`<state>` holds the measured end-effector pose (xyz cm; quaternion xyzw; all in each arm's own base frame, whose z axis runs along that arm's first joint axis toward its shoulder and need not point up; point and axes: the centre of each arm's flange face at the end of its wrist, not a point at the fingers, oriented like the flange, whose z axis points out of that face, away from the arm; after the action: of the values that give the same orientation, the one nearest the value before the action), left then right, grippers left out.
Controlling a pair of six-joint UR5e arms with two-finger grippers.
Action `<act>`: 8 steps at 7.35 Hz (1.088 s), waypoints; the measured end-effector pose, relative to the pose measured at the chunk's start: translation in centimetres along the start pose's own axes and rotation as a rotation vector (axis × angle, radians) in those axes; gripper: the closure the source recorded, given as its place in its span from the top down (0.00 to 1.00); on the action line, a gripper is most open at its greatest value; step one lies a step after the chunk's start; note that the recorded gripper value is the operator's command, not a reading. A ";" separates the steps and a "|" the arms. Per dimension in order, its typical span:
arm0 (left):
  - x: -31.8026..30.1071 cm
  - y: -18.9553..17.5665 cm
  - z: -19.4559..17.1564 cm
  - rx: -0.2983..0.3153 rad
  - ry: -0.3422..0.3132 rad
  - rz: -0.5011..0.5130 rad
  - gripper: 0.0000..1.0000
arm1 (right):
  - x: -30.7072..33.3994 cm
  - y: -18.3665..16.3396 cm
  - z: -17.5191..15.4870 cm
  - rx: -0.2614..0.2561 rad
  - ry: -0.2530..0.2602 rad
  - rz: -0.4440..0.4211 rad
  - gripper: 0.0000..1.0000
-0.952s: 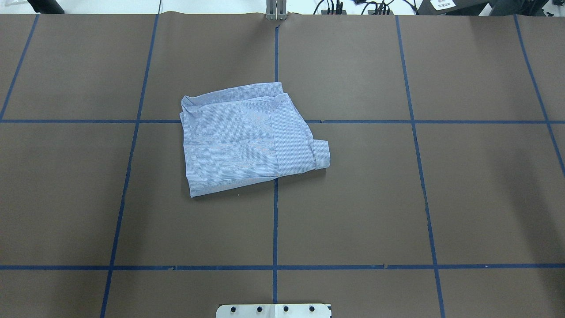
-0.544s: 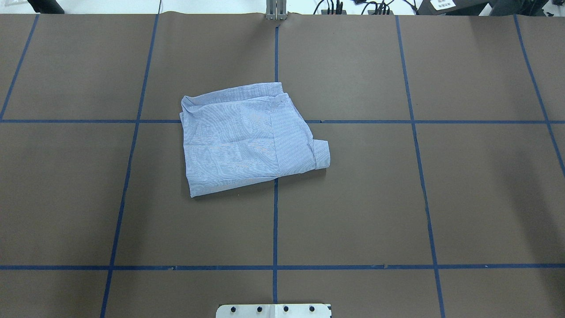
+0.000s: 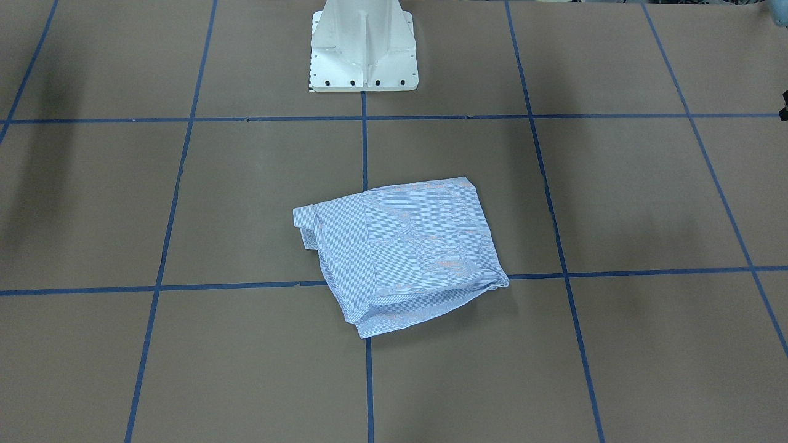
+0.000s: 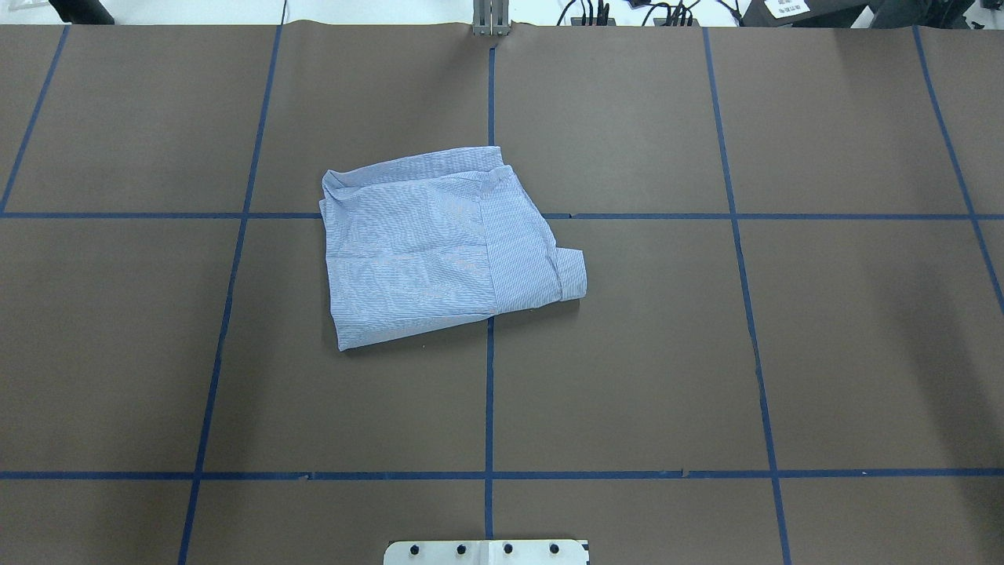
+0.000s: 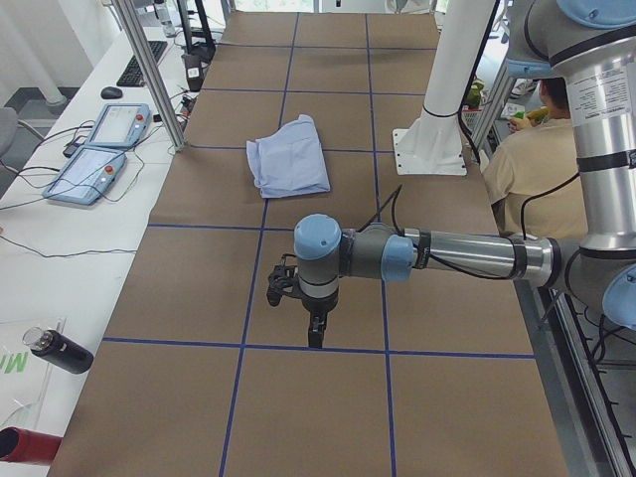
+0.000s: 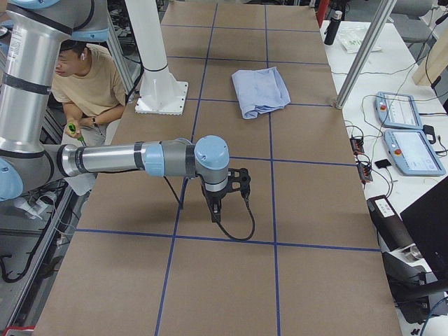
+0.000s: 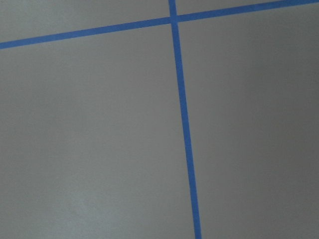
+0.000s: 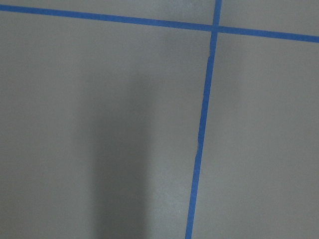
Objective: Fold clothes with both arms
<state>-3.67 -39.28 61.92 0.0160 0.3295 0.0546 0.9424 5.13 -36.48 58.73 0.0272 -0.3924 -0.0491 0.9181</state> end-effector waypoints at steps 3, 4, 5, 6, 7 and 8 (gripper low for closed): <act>0.0 0.0 -0.1 0.002 -0.008 0.000 1.00 | 0.2 0.1 0.1 -0.003 0.002 0.004 1.00; 0.1 -0.1 -0.2 0.004 -0.008 0.001 1.00 | 0.2 0.1 0.2 -0.003 0.002 0.004 1.00; 0.2 -0.1 -0.4 0.007 -0.008 0.003 1.00 | 0.3 0.1 0.2 -0.004 0.002 0.005 1.00; 0.3 -0.1 -0.4 0.009 -0.008 0.005 1.00 | 0.4 0.1 0.3 -0.006 0.001 0.007 1.00; 0.3 -0.2 -0.5 0.010 -0.008 0.006 1.00 | 0.5 0.1 0.4 -0.009 0.002 0.010 1.00; 0.4 -0.2 -0.6 0.012 -0.007 0.007 1.00 | 0.7 0.2 0.6 -0.012 0.002 0.013 1.00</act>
<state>-3.71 -39.46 61.24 0.0229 0.3264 0.0560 0.9433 5.17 -36.40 59.64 0.0192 -0.3911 -0.0457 0.9190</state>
